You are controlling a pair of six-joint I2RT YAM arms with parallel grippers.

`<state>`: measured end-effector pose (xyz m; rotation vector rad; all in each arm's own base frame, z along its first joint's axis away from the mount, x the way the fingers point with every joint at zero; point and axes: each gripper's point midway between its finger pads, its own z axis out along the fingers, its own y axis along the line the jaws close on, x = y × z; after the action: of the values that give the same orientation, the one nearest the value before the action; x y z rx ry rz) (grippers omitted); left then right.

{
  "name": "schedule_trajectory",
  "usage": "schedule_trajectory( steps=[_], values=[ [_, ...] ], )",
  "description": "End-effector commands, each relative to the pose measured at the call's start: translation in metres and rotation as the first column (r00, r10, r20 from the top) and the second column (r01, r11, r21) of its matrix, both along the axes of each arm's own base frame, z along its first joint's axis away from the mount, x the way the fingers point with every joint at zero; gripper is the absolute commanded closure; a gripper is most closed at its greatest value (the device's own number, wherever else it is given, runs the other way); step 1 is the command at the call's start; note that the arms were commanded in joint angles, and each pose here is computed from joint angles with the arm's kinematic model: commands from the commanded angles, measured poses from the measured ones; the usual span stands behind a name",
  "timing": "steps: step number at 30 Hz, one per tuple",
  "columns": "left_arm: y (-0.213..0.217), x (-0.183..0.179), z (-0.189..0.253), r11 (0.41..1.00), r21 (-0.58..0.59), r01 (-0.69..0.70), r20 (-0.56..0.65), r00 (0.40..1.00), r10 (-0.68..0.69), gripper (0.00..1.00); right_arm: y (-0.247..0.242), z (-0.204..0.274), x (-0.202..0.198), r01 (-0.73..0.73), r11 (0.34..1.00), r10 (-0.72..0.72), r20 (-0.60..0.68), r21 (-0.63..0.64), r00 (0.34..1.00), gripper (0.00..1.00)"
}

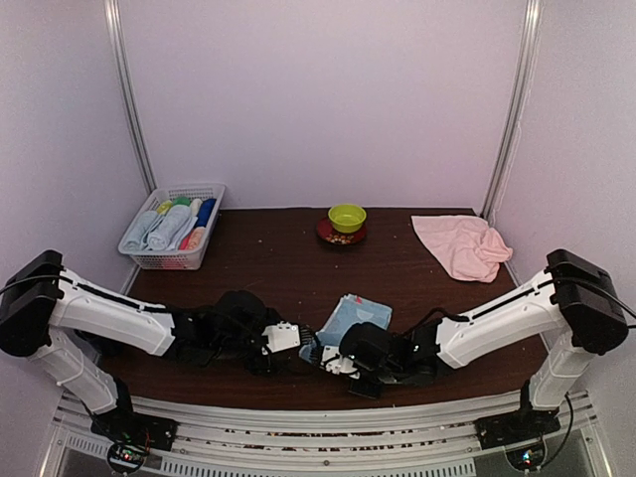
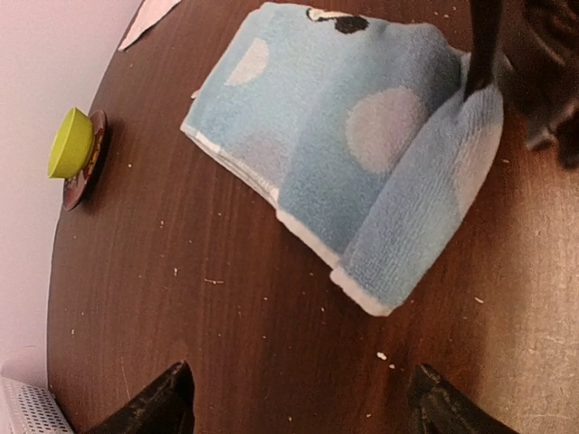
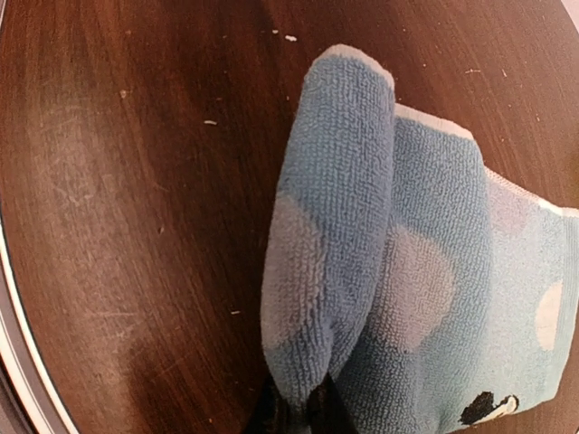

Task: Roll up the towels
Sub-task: Roll the towel at the center of the board.

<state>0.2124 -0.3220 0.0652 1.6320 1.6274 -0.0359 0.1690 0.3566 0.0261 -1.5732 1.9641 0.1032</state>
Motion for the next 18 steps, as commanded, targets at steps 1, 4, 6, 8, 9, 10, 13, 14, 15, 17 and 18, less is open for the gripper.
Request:
schedule_trajectory(
  steps=[1, 4, 6, 8, 9, 10, 13, 14, 15, 17, 18],
  values=[
    [-0.007, 0.006, 0.026, 0.992, -0.119, -0.037, 0.038, 0.998, 0.041, 0.17, -0.007, -0.009, -0.003, 0.097, 0.995, -0.097, -0.077, -0.009, 0.992, 1.00],
    [-0.007, 0.001, 0.027, 0.991, -0.134, -0.021, 0.040, 0.999, 0.027, 0.18, -0.008, -0.008, -0.006, 0.137, 0.990, -0.134, -0.117, 0.017, 0.984, 1.00],
    [-0.008, -0.003, 0.028, 0.991, -0.137, 0.002, 0.049, 0.999, 0.005, 0.18, -0.007, -0.008, -0.008, 0.161, 0.987, -0.154, -0.157, 0.031, 0.976, 1.00],
    [-0.010, -0.006, 0.029, 0.990, -0.138, 0.023, 0.055, 0.998, -0.016, 0.19, -0.007, -0.010, -0.010, 0.181, 0.983, -0.169, -0.202, 0.039, 0.965, 1.00],
    [-0.011, -0.007, 0.030, 0.990, -0.138, 0.031, 0.060, 0.998, -0.023, 0.21, -0.008, -0.012, -0.011, 0.188, 0.981, -0.174, -0.226, 0.042, 0.958, 1.00],
    [-0.012, -0.009, 0.031, 0.990, -0.138, 0.040, 0.067, 0.997, -0.031, 0.23, -0.010, -0.014, -0.011, 0.202, 0.978, -0.185, -0.248, 0.046, 0.951, 1.00],
    [-0.012, -0.014, 0.034, 0.987, -0.145, 0.067, 0.101, 0.993, -0.053, 0.30, -0.013, -0.018, -0.012, 0.238, 0.969, -0.204, -0.323, 0.069, 0.924, 1.00],
    [-0.012, -0.017, 0.036, 0.985, -0.152, 0.083, 0.113, 0.991, -0.066, 0.30, -0.014, -0.019, -0.012, 0.250, 0.965, -0.209, -0.348, 0.076, 0.914, 1.00],
    [-0.013, -0.020, 0.038, 0.982, -0.162, 0.102, 0.128, 0.988, -0.081, 0.31, -0.015, -0.020, -0.013, 0.261, 0.962, -0.212, -0.377, 0.082, 0.901, 1.00],
    [-0.014, -0.027, 0.044, 0.973, -0.180, 0.143, 0.167, 0.980, -0.113, 0.31, -0.015, -0.020, -0.013, 0.277, 0.955, -0.207, -0.437, 0.103, 0.876, 1.00],
    [-0.016, -0.030, 0.047, 0.968, -0.187, 0.167, 0.189, 0.973, -0.131, 0.32, -0.015, -0.020, -0.014, 0.280, 0.953, -0.198, -0.469, 0.112, 0.861, 1.00]
  ],
)
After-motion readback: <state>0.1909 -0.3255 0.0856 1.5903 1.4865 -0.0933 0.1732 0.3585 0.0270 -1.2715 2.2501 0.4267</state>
